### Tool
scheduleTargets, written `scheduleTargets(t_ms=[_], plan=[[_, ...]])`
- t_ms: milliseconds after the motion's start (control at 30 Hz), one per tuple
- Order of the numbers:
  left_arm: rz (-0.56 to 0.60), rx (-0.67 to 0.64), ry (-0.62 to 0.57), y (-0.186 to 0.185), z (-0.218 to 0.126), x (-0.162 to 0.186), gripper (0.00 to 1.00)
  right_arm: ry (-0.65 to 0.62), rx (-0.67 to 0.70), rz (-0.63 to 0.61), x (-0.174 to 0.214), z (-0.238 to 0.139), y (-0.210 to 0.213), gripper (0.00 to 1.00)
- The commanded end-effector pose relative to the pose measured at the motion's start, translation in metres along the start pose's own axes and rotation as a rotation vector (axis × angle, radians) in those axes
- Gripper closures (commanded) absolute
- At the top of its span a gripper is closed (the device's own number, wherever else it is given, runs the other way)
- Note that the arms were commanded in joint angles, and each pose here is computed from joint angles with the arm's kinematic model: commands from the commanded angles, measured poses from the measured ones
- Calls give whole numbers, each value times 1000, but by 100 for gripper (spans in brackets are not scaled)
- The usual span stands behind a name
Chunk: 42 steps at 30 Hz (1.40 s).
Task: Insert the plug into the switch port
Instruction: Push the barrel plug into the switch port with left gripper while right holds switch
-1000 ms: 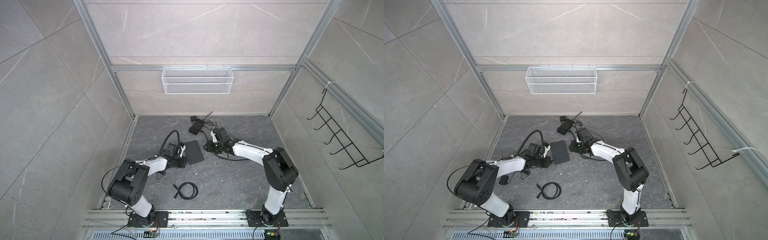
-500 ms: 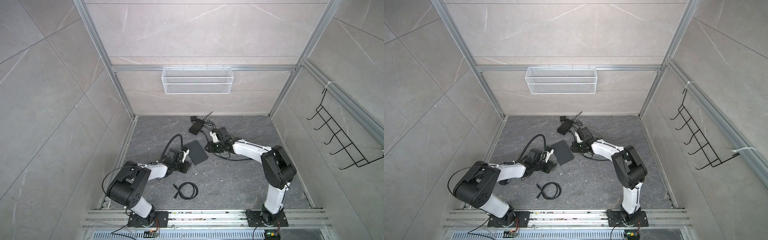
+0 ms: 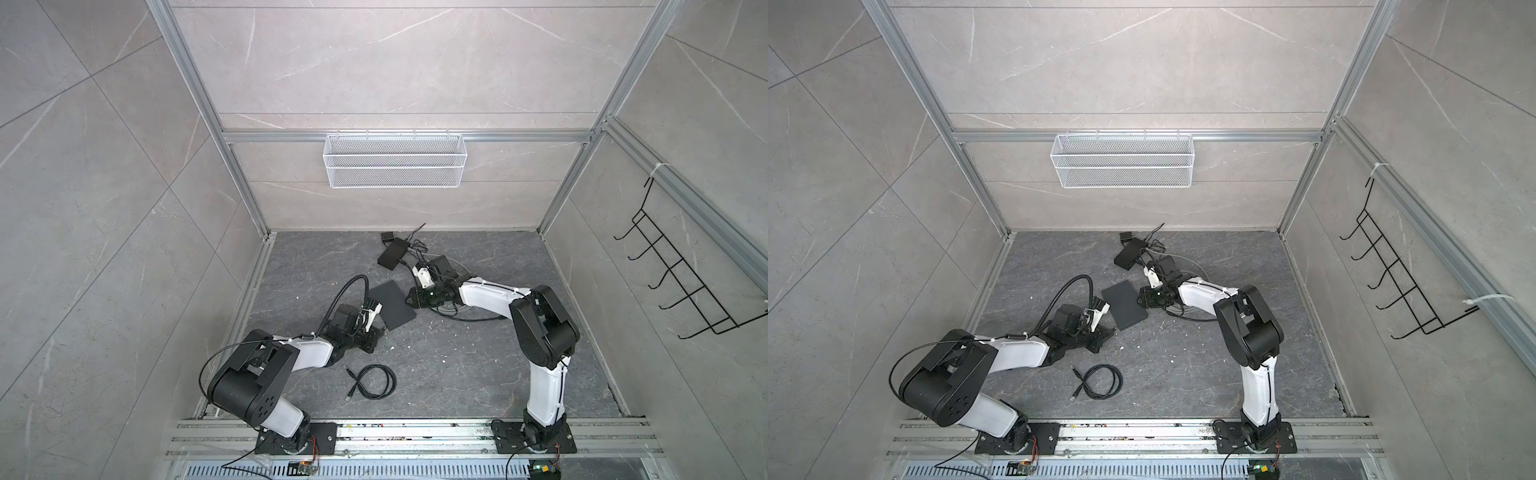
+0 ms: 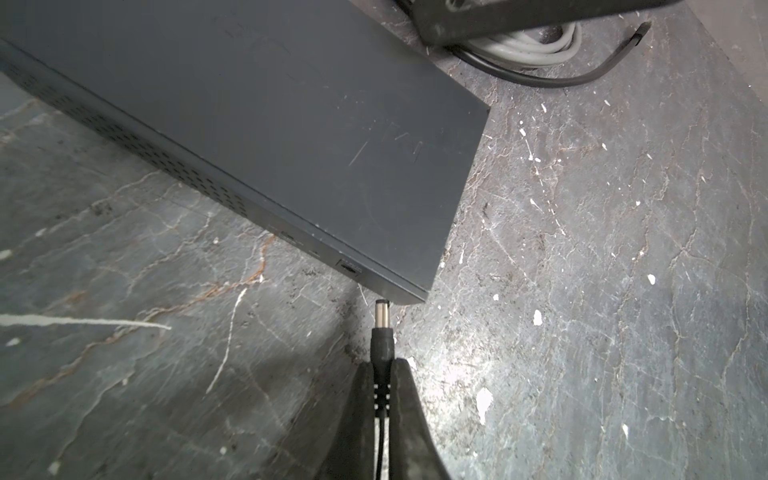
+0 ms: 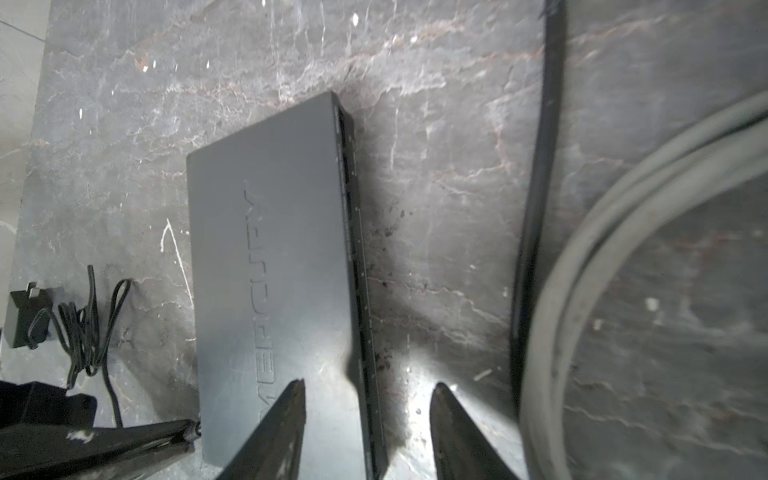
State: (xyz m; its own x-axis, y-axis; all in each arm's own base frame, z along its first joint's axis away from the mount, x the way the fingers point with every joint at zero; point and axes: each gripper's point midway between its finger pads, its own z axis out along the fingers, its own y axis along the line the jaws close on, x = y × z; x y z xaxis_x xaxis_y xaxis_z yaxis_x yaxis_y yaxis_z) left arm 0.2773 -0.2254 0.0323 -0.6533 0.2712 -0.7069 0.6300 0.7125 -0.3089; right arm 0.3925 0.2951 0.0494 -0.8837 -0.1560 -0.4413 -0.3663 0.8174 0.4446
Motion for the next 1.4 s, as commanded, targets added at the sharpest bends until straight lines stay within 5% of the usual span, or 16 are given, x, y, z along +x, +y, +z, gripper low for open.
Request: scheduleTargets(t_ms=[0,1367], plan=[[72,3,-79,-1,0,-20,100,-12,-51,-16,-6,2,8,48],[137,50,-144,5,12,-11,100,134,-83,-120,10,23,10,46]])
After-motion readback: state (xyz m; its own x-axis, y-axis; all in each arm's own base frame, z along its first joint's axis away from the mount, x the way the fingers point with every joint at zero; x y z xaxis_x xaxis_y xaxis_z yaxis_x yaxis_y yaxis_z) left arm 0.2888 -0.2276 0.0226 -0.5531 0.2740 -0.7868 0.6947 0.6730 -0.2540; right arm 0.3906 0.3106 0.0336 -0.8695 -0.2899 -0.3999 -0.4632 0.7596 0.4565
